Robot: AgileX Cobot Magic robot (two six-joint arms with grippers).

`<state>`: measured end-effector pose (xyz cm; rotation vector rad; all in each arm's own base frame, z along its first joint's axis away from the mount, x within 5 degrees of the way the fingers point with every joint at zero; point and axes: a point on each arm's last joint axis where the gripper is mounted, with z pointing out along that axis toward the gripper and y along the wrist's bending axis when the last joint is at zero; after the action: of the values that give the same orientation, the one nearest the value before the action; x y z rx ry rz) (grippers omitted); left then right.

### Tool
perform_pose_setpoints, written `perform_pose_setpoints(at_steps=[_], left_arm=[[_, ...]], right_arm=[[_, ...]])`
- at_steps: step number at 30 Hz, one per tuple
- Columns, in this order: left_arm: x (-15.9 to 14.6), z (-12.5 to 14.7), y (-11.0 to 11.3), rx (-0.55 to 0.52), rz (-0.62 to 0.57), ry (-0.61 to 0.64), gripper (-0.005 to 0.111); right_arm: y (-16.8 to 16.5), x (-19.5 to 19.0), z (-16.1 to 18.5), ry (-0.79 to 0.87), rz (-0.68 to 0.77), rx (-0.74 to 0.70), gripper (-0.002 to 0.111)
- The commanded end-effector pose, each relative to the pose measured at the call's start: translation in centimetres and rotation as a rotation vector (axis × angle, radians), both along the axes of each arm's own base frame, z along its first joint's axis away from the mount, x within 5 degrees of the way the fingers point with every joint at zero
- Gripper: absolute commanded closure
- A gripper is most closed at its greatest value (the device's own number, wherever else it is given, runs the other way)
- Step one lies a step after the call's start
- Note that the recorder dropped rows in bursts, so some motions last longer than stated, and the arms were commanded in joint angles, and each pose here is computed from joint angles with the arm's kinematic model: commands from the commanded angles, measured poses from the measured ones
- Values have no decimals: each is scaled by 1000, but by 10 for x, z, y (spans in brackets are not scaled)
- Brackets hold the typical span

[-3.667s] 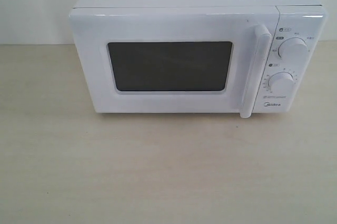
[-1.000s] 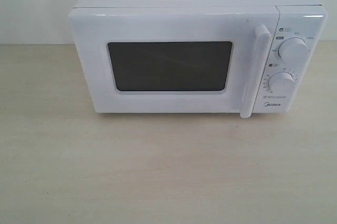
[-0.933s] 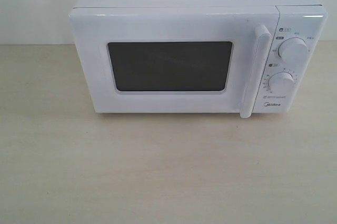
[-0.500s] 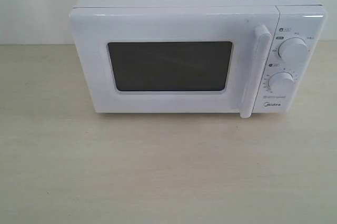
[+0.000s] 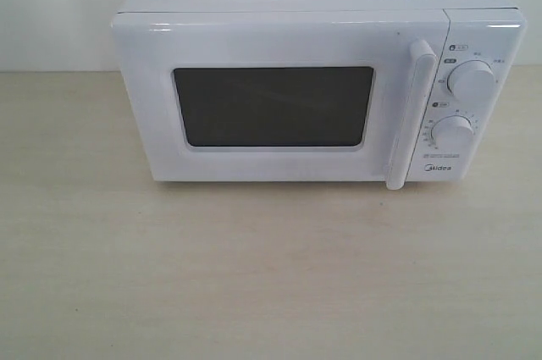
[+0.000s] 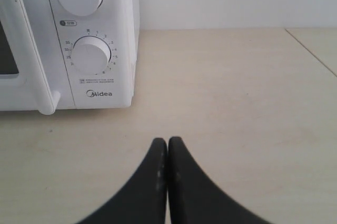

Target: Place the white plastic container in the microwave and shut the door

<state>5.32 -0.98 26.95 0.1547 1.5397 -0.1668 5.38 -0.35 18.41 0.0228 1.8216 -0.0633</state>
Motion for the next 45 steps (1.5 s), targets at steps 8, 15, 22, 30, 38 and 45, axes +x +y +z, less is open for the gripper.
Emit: perform_pose_setpoints(at_steps=[8,15,22,30,38,45], left_arm=[[9,-58,-6,35,-31,-23,102],[4,-63,-3,18,-13,15,102],[1,-81,4,-4,65,210,102],[1,-85,5,8,75,260,102],[1,-85,5,36,72,252,102],[1,-84,4,163,50,222,102]], right_arm=[[0,0,-1,0,-2,-10,109],[0,0,-1,-4,-2,-10,109],[0,0,-1,-4,-2,-10,109],[0,0,-1,-4,-2,-10,109],[0,0,-1,-4,-2,-10,109],[0,0,-1,-4,-2,-10,109]])
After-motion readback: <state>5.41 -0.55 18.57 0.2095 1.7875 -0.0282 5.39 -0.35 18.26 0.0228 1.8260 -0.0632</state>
